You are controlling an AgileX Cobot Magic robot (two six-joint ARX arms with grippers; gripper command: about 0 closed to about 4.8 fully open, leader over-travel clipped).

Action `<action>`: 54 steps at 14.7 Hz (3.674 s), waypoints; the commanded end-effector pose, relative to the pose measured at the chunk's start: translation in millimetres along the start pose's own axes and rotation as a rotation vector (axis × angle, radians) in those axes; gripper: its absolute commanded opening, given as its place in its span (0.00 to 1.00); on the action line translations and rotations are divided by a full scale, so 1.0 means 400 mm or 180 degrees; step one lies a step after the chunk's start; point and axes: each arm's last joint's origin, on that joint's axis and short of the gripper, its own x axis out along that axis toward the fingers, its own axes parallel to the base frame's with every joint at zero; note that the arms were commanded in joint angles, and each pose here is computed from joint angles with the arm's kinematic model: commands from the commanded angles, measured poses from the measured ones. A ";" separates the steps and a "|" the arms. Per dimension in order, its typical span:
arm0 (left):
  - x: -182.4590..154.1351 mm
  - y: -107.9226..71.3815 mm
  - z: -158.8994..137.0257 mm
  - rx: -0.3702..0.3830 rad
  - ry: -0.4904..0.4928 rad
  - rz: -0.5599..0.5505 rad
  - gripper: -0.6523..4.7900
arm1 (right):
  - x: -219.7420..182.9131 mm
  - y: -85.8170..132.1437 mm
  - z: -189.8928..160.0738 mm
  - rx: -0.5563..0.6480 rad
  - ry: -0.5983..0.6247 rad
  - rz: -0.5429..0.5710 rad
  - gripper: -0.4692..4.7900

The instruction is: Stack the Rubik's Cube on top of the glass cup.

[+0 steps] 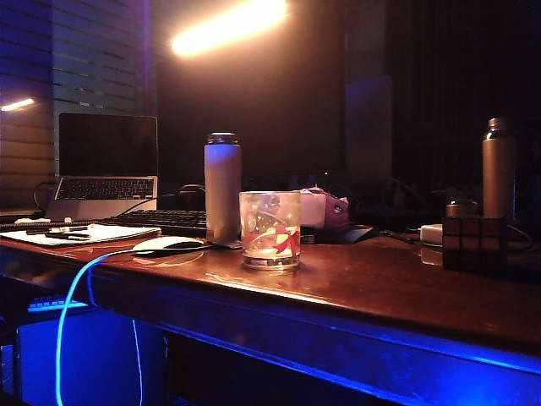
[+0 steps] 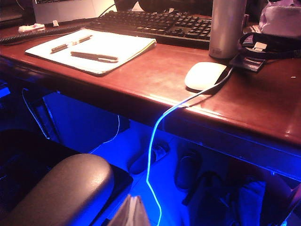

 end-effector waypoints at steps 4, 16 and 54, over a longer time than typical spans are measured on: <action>0.000 -0.001 -0.007 -0.0016 0.0070 -0.0018 0.12 | 0.001 0.000 -0.003 0.0012 0.0007 0.0009 0.08; -0.020 0.030 0.488 -0.0328 -0.0681 -0.0673 0.11 | -0.046 0.018 0.242 0.0229 -0.0523 0.0212 0.08; 0.211 -0.108 0.698 0.0436 0.0623 -0.2153 0.11 | 0.537 0.143 0.286 -0.1915 0.1471 0.1881 1.00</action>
